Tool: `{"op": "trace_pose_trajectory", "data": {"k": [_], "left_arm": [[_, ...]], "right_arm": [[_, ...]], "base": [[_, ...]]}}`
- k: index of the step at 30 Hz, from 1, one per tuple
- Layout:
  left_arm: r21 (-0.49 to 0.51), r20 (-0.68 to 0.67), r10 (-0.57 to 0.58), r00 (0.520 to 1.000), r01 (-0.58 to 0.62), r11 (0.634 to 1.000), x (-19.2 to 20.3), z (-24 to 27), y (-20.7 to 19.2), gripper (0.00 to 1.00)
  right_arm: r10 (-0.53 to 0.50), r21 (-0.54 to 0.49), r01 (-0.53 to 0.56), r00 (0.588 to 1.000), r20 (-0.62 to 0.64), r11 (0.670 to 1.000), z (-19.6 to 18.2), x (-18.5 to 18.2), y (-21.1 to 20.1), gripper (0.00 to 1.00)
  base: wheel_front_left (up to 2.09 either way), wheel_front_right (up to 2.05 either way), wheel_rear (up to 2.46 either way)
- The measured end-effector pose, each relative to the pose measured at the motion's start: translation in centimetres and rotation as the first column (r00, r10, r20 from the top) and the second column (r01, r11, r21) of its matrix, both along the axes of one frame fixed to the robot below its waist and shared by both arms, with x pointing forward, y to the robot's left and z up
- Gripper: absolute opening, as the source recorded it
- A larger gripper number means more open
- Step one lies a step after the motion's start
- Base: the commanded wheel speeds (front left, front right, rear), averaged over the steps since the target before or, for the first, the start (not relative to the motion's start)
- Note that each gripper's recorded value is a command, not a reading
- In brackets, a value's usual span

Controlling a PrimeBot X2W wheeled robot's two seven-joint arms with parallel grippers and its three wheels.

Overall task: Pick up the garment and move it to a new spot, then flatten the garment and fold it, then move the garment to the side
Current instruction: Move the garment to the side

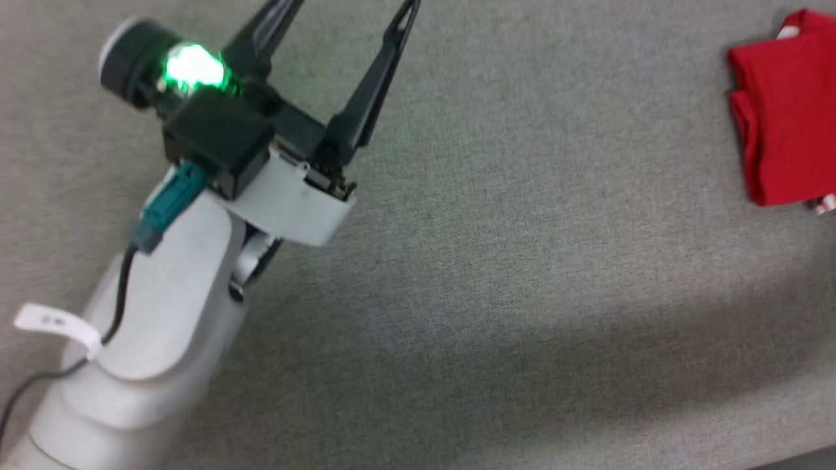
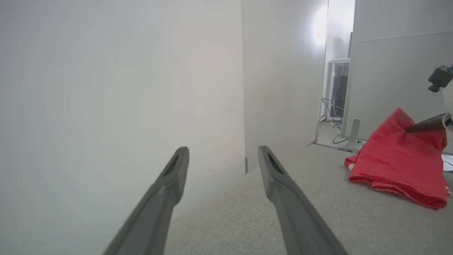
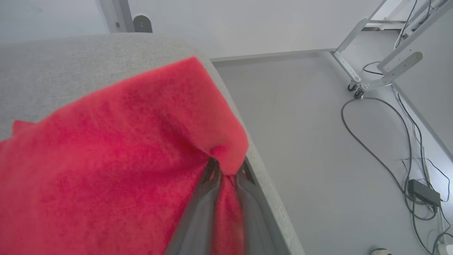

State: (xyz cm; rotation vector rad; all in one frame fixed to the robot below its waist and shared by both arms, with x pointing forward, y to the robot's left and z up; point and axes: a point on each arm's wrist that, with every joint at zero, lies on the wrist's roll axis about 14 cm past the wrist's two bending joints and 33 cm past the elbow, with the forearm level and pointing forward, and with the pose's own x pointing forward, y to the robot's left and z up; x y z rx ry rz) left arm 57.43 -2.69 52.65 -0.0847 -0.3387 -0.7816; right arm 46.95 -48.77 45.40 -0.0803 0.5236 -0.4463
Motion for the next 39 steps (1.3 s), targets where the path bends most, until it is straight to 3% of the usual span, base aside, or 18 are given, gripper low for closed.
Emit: {"op": "trace_pose_trajectory", "data": {"k": [9, 15, 22, 23, 24, 25, 30, 35, 39], "left_arm": [[0.022, -0.032, -0.022, 0.999, 0.023, 0.999, 2.2, -3.9, -0.7, 1.00], [0.034, -0.058, -0.021, 0.998, 0.023, 0.999, 2.6, -5.7, -0.5, 1.00], [0.040, -0.065, 0.022, 0.998, -0.019, 0.999, 3.1, -5.9, 0.9, 1.00], [0.039, -0.070, 0.028, 0.997, -0.025, 0.999, 3.0, -5.9, 1.1, 1.00], [0.038, -0.075, 0.034, 0.997, -0.031, 0.999, 2.9, -5.9, 1.2, 1.00], [0.038, -0.078, 0.041, 0.996, -0.038, 0.999, 2.8, -5.9, 1.4, 1.00], [0.039, -0.110, 0.090, 0.990, -0.086, 0.996, 1.4, -5.6, 2.8, 1.00], [0.035, -0.177, 0.160, 0.971, -0.156, 0.987, -1.1, -5.7, 5.0, 1.00], [0.035, -0.247, 0.215, 0.945, -0.213, 0.976, -4.0, -6.1, 6.6, 1.00]], "right_arm": [[-0.032, -0.150, 0.025, 0.999, -0.041, 0.988, -1.5, 1.7, -2.2, 0.00], [-0.025, -0.173, 0.016, 0.998, -0.051, 0.985, -3.1, 2.7, -1.7, 0.00], [-0.032, -0.223, 0.030, 0.999, -0.003, 0.974, -2.2, 2.7, -2.5, 0.00], [-0.034, -0.226, 0.034, 0.999, 0.004, 0.974, -2.0, 2.6, -2.6, 0.39], [-0.030, -0.233, 0.031, 1.000, 0.008, 0.972, -1.7, 2.6, -2.7, 0.91], [-0.026, -0.238, 0.029, 1.000, 0.015, 0.971, -1.4, 2.6, -2.7, 1.00], [0.026, -0.242, -0.013, 0.998, 0.053, 0.970, -0.1, 3.0, -1.3, 1.00], [0.148, -0.241, -0.127, 0.986, 0.070, 0.962, 0.4, 2.9, 1.9, 1.00], [0.298, -0.244, -0.273, 0.952, 0.072, 0.931, 0.3, 2.7, 6.4, 1.00]], "base": [[0.00, 0.00, 0.00], [0.00, 0.00, 0.00], [0.00, 0.00, 0.00], [0.00, 0.00, 0.00], [0.00, 0.00, 0.00], [0.00, 0.00, 0.00], [0.00, 0.00, 0.00], [0.00, 0.00, 0.00], [0.00, 0.00, 0.00]]}}
